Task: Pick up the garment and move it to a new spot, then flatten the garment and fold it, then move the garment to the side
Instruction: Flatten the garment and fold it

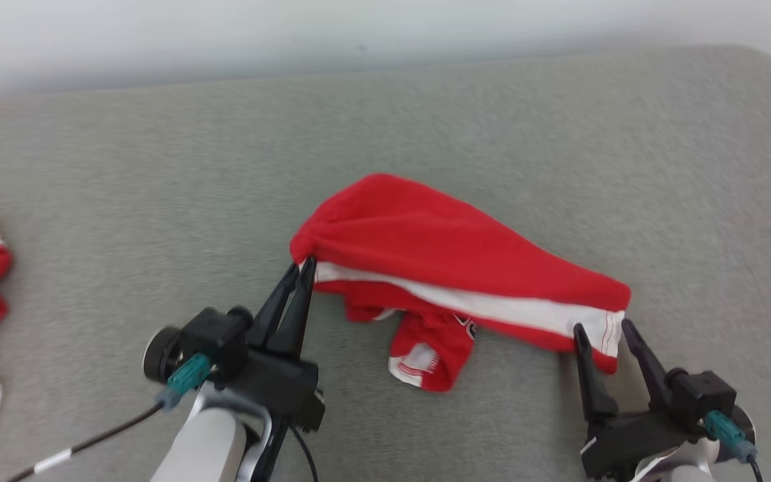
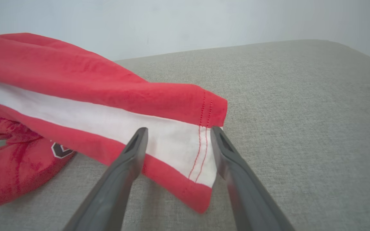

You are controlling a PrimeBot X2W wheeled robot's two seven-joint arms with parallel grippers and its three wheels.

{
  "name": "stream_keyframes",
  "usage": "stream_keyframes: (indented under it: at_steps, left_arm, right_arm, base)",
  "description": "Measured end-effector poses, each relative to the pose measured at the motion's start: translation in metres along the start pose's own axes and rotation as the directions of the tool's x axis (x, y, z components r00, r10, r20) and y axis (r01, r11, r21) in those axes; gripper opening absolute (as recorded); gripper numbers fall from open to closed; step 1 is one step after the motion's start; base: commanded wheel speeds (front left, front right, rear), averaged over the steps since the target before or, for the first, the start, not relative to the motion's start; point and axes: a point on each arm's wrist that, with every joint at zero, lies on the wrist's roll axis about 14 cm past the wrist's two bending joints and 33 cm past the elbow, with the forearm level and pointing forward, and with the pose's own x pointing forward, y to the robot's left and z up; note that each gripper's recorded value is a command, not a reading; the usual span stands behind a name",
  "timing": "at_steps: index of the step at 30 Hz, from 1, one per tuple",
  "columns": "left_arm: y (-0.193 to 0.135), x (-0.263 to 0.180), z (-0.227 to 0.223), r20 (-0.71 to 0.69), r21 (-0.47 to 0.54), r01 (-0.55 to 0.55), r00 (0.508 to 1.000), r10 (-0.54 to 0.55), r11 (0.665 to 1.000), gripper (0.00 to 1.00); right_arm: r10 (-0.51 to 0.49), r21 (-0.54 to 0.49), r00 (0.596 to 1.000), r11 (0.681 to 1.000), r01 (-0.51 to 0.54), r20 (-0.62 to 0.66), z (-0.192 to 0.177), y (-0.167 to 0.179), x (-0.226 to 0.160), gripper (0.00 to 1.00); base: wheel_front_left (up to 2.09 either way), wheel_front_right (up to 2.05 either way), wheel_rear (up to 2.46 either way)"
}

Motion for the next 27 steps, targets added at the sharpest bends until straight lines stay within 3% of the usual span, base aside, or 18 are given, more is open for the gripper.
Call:
stream_keyframes:
  at_steps: [8,17,27]
  left_arm:
    - [0.021,-0.056,0.019,0.042,-0.024,-0.105,0.994,0.106,0.994,0.00]
    - [0.056,-0.122,-0.020,-0.092,-0.042,-0.271,0.959,0.267,0.962,0.00]
    - [0.060,-0.117,-0.048,-0.181,-0.026,-0.283,0.944,0.274,0.959,0.00]
  right_arm:
    - [0.103,0.017,0.995,0.994,-0.104,0.014,0.003,0.041,0.005,1.00]
    - [0.203,0.011,0.977,0.979,-0.204,0.059,0.020,0.080,0.007,1.00]
    - [0.157,-0.001,0.987,0.988,-0.157,0.046,0.017,0.058,0.001,1.00]
  base:
    - [0.00,0.00,0.00]
    - [0.00,0.00,0.00]
    - [0.00,0.00,0.00]
